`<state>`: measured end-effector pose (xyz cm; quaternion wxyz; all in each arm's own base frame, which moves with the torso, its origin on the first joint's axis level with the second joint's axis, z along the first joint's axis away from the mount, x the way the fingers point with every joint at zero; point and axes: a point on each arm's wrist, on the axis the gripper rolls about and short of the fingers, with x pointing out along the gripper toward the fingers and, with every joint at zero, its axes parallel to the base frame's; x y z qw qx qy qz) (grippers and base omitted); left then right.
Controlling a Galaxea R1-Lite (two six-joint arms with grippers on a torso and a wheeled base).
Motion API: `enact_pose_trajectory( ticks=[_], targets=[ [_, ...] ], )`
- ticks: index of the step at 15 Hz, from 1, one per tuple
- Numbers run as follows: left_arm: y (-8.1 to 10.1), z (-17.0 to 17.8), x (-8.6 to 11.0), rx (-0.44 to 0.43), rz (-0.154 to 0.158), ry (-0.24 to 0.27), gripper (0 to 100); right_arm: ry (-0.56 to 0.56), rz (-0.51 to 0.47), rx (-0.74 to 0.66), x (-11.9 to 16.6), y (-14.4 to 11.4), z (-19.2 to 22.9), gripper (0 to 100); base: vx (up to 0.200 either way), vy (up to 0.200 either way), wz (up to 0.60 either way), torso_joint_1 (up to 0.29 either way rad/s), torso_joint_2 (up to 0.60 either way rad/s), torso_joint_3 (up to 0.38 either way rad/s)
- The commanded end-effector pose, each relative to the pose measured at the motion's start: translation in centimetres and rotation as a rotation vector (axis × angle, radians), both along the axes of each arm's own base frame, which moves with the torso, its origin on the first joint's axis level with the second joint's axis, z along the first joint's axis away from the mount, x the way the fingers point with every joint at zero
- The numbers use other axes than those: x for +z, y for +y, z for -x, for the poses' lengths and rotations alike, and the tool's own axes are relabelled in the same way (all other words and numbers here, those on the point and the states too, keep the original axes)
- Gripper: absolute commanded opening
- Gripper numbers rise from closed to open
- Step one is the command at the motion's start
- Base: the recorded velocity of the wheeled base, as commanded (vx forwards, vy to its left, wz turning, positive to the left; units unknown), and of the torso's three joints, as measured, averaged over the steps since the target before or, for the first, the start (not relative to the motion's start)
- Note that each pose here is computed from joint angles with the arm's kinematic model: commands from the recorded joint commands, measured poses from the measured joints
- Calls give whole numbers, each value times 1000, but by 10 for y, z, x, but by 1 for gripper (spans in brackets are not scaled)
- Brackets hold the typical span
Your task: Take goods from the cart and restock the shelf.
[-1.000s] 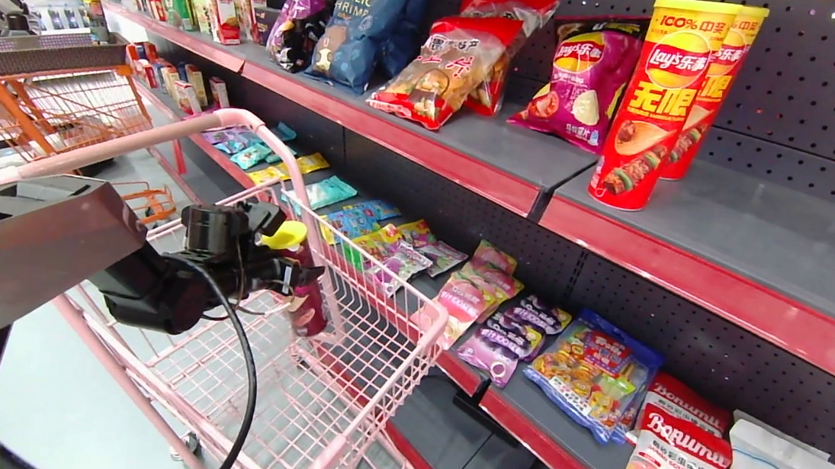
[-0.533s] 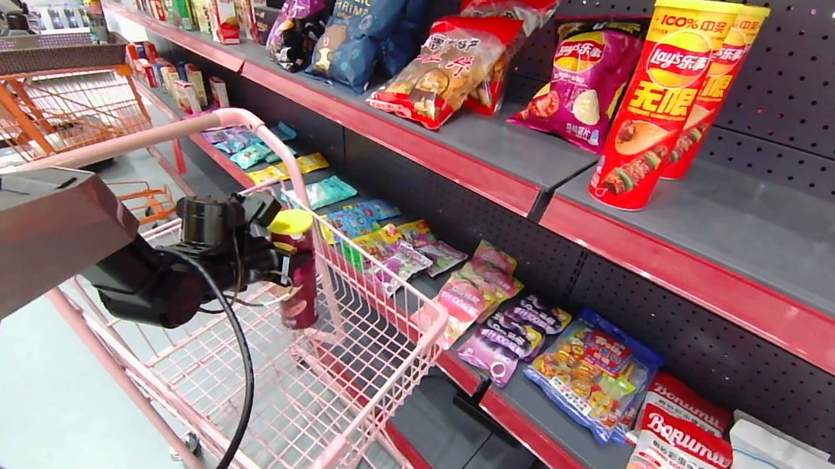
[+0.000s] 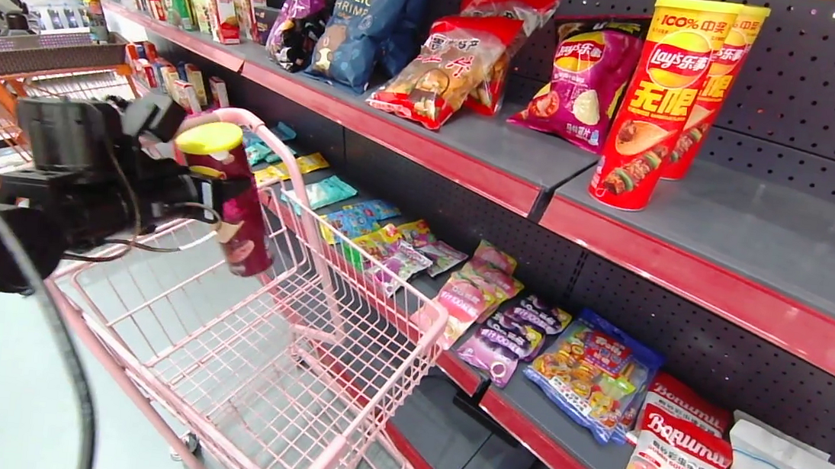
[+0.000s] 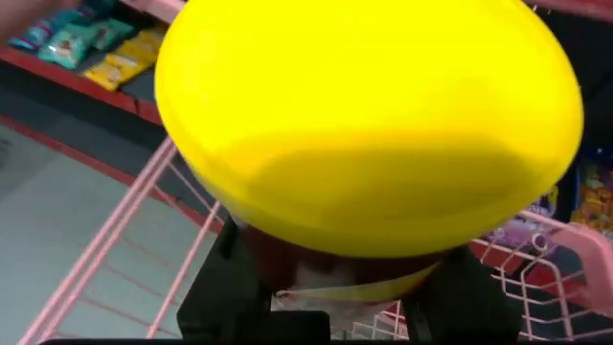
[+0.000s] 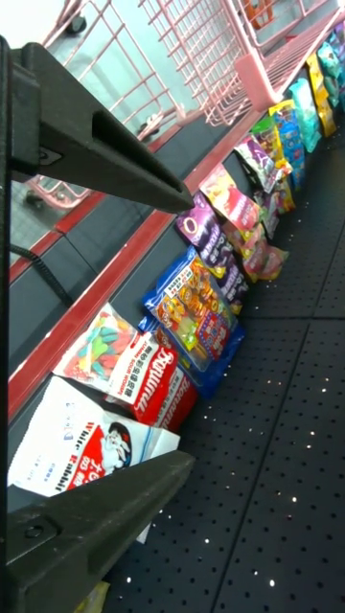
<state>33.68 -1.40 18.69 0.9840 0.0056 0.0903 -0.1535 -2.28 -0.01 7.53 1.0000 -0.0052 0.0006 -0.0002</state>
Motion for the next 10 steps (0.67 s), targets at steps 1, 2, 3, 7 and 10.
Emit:
enact_pose_trajectory(
  ticks=[1, 2, 3, 7, 10],
  targets=[
    [16, 110, 56, 52, 1, -148, 0, 0, 0, 0, 0, 0, 0, 100, 0, 0, 0, 0, 0, 0],
    [15, 136, 59, 50, -1, -150, 0, 0, 0, 0, 0, 0, 0, 100, 0, 0, 0, 0, 0, 0],
    [13, 163, 61, 45, 0, -139, 0, 0, 0, -1, 0, 0, 0, 100, 0, 0, 0, 0, 0, 0],
    [11, 233, 65, 54, -3, -150, 0, 0, -1, -3, 0, 0, 0, 100, 0, 0, 0, 99, -316, -202],
    [11, 259, 63, 64, -28, -171, 0, 0, -1, -3, 0, 0, 0, 100, 0, 0, 0, 183, -523, -330]
  ],
)
